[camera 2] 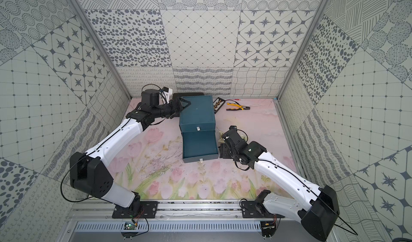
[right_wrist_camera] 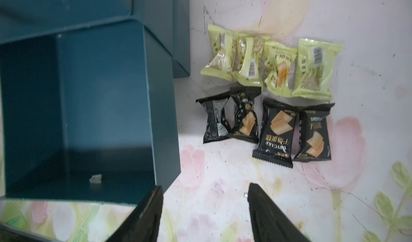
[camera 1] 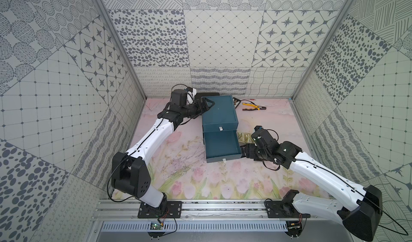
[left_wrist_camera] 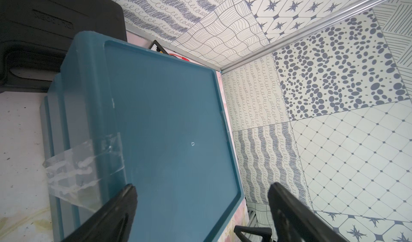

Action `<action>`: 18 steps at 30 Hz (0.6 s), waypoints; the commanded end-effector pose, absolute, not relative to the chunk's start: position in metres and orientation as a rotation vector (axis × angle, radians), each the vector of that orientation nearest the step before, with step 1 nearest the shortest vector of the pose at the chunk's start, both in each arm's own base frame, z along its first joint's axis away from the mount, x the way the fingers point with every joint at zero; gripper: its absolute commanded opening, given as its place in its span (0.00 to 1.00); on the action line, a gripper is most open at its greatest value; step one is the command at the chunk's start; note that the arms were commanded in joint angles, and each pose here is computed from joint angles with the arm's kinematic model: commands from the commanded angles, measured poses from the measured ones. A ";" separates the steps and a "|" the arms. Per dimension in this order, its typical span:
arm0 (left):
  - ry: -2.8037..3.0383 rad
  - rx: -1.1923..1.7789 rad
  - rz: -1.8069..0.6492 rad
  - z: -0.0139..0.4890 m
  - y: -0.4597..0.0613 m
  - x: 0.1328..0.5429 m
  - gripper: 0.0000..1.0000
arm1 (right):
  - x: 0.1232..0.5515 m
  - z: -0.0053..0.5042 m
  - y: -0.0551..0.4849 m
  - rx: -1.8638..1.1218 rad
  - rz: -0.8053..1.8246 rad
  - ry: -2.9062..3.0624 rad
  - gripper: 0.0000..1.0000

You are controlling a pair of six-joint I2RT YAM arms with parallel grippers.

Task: Take the cookies out of the drawer
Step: Close the drawer in the storage box.

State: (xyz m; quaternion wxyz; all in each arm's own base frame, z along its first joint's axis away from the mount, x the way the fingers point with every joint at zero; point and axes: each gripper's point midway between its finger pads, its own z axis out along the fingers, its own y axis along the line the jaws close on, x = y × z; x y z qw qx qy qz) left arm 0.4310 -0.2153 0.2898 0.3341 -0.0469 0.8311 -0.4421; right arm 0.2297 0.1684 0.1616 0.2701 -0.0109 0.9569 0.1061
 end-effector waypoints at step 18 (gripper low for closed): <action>2.251 -0.113 -1.119 0.237 -0.224 0.440 0.96 | 0.224 0.154 0.286 0.043 0.727 2.397 0.15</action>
